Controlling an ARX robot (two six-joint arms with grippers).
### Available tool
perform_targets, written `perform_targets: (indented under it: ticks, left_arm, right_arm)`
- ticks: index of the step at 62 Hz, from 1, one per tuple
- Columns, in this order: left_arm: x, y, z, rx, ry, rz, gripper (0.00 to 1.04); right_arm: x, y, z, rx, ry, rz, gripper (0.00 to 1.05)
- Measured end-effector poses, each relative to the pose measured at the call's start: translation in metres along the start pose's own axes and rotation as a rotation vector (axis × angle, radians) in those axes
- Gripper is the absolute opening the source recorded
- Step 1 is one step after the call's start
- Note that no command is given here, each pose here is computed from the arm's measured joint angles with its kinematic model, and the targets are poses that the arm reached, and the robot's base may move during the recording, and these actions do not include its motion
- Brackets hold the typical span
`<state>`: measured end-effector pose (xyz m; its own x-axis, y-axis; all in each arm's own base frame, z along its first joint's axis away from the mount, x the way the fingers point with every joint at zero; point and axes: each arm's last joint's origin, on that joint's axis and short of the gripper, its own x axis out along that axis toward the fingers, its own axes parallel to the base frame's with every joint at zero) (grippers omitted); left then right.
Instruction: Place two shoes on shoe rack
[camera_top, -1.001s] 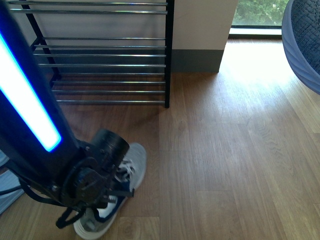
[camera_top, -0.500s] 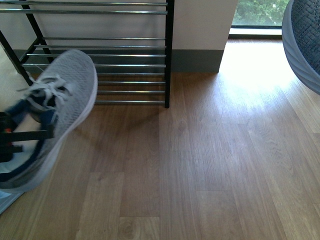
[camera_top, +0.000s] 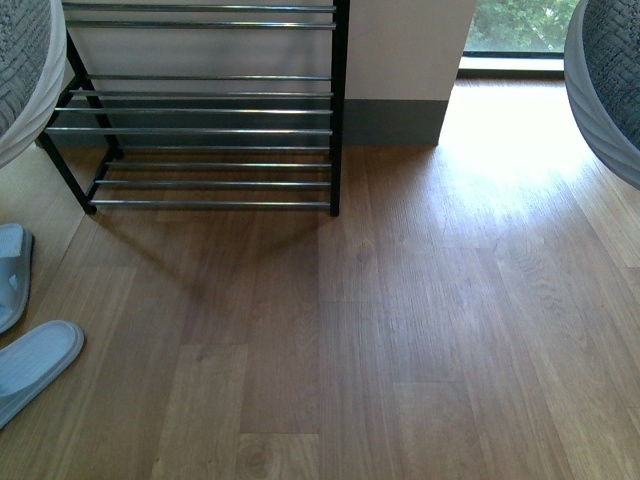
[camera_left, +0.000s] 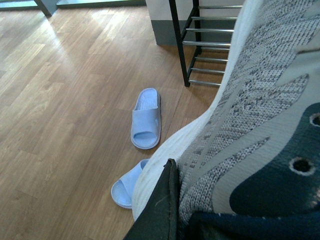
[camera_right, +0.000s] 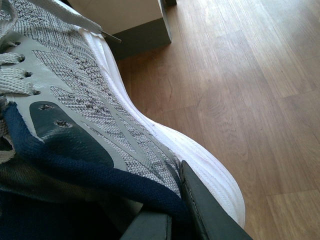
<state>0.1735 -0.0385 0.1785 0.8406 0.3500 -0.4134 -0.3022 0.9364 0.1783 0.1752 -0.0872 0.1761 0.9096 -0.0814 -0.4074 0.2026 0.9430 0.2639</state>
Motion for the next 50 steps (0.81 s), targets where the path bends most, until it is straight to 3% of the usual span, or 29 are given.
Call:
perform_targets:
  ticks: [50]
  left_arm:
    - [-0.0003,-0.0002,-0.0019,0.026,0.005,0.005,0.02]
  right_arm:
    - [0.0001,0.0007,-0.0003,-0.001,0.002,0.011,0.01]
